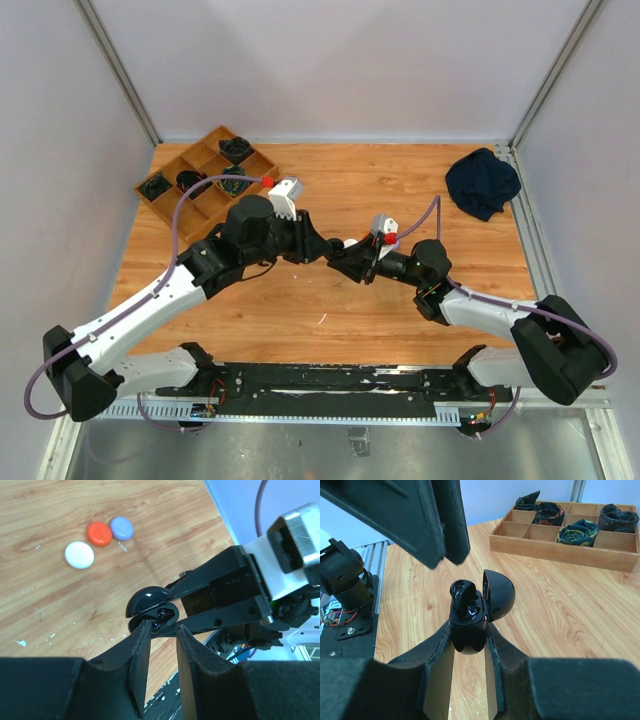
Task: Insert the wireless bluetooth earbuds into the charging case
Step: Place the earbud in the charging case.
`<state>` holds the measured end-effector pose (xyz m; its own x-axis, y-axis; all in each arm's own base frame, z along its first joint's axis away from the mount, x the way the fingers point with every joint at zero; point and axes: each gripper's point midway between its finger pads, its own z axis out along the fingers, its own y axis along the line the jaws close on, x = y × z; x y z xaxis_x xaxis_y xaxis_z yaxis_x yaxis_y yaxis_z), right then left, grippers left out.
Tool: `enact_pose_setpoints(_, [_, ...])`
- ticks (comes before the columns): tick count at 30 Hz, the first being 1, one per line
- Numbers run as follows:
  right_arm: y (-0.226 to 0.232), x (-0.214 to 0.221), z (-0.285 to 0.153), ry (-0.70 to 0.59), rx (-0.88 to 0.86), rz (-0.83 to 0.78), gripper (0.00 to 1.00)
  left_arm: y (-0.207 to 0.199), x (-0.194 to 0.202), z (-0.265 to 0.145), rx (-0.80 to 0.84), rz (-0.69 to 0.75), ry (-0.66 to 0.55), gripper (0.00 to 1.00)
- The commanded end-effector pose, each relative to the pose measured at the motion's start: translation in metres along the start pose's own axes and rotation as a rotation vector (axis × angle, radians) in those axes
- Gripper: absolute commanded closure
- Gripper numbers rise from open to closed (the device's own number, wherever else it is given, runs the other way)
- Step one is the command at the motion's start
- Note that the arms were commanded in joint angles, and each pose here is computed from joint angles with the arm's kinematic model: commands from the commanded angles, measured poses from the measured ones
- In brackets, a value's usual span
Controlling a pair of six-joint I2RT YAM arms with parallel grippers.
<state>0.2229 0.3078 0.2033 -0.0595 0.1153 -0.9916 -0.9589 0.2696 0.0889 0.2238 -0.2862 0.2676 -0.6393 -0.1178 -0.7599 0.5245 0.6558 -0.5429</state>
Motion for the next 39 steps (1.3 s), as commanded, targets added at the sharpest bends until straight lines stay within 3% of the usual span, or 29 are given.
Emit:
enact_pose_setpoints(1, [0.003,-0.017,0.004,-0.038,-0.008,-0.056,0.87,-0.002,0.003,0.003,-0.007,-0.008,0.039,0.68])
enact_pose_setpoints(19, [0.007,-0.016,0.004,-0.025,-0.025,-0.072,0.87,-0.011,0.003,0.016,0.06,0.021,0.054,0.69])
enact_pose_setpoints(39, [0.023,-0.018,0.005,-0.026,-0.113,-0.062,0.87,-0.02,-0.005,0.018,0.14,0.197,0.027,0.69])
